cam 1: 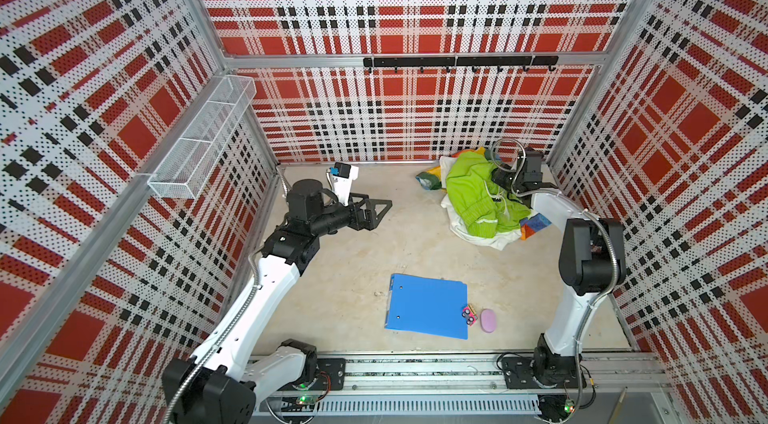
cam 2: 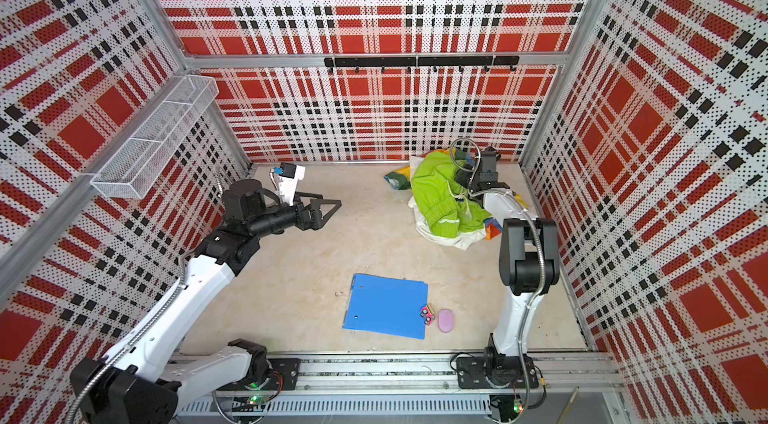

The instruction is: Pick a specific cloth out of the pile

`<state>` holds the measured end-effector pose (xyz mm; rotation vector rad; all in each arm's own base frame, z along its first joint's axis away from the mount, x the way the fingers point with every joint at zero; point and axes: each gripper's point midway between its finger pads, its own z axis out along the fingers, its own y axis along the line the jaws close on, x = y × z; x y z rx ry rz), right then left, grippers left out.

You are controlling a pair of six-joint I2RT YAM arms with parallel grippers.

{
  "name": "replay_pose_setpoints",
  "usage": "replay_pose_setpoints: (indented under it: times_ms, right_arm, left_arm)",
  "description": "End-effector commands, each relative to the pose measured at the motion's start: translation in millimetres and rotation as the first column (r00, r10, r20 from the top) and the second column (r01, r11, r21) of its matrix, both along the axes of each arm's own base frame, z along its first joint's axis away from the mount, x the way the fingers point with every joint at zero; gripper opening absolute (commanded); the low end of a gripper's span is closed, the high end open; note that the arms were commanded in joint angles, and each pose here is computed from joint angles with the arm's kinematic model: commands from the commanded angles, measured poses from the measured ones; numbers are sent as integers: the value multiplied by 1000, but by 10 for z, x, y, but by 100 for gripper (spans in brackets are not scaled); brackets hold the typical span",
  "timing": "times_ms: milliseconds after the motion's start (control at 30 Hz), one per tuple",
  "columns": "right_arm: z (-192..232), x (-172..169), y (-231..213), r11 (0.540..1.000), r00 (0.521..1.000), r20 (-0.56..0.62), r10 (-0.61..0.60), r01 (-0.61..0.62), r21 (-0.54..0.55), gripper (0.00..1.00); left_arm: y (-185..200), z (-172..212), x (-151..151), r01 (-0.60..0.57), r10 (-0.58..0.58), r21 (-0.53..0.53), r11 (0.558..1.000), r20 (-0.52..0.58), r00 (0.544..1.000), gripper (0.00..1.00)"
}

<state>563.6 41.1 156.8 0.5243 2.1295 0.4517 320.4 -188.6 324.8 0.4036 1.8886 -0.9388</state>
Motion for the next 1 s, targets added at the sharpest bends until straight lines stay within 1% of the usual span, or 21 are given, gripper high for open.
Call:
replay_pose_setpoints:
  times_ms: [0, 67, 133, 200, 300, 400, 533, 667, 767, 867, 967]
  right_arm:
    - [18, 59, 251, 997, 997, 8, 80, -80, 23, 48]
    - [11, 25, 380, 989, 989, -21, 143, -144, -28, 47]
    - [-8, -35, 490, 973, 980, -69, 188, -195, -123, 46]
    - [-75, -99, 566, 962, 971, -112, 212, -228, -152, 45]
    - [-199, -167, 654, 954, 958, -146, 246, -266, -140, 45]
    - [-441, -225, 717, 946, 942, -213, 261, -294, -140, 45]
    - [-797, -322, 837, 946, 923, -276, 268, -307, -108, 45]
    - [-1024, -364, 1033, 945, 911, -302, 282, -318, -76, 48]
    - [-1145, -383, 1228, 933, 890, -326, 319, -356, -58, 50]
    - [-1113, -389, 1268, 935, 895, -316, 313, -349, -60, 50]
    - [-853, -396, 1261, 939, 911, -266, 314, -340, -56, 55]
  left_arm:
    - [13, 103, -24, -1, 2, -19, 1000, 40, 999, 99]
    - [8, 104, -25, 0, 0, -20, 1000, 39, 999, 99]
    - [4, 94, -19, 1, 0, -20, 1000, 36, 999, 99]
    - [9, 90, -12, -1, 2, -21, 1000, 32, 999, 99]
    - [22, 91, -6, -8, 9, -21, 1000, 33, 999, 99]
    - [25, 98, -10, -13, 14, -20, 1000, 36, 999, 99]
    - [25, 83, -5, -15, 16, -18, 1000, 33, 999, 99]
    - [23, 72, 2, -18, 18, -16, 1000, 31, 999, 99]
    - [24, 77, 2, -22, 22, -15, 1000, 34, 999, 99]
    - [27, 79, 1, -30, 30, -10, 1000, 39, 999, 99]
    - [26, 73, 3, -33, 34, -7, 999, 40, 999, 99]
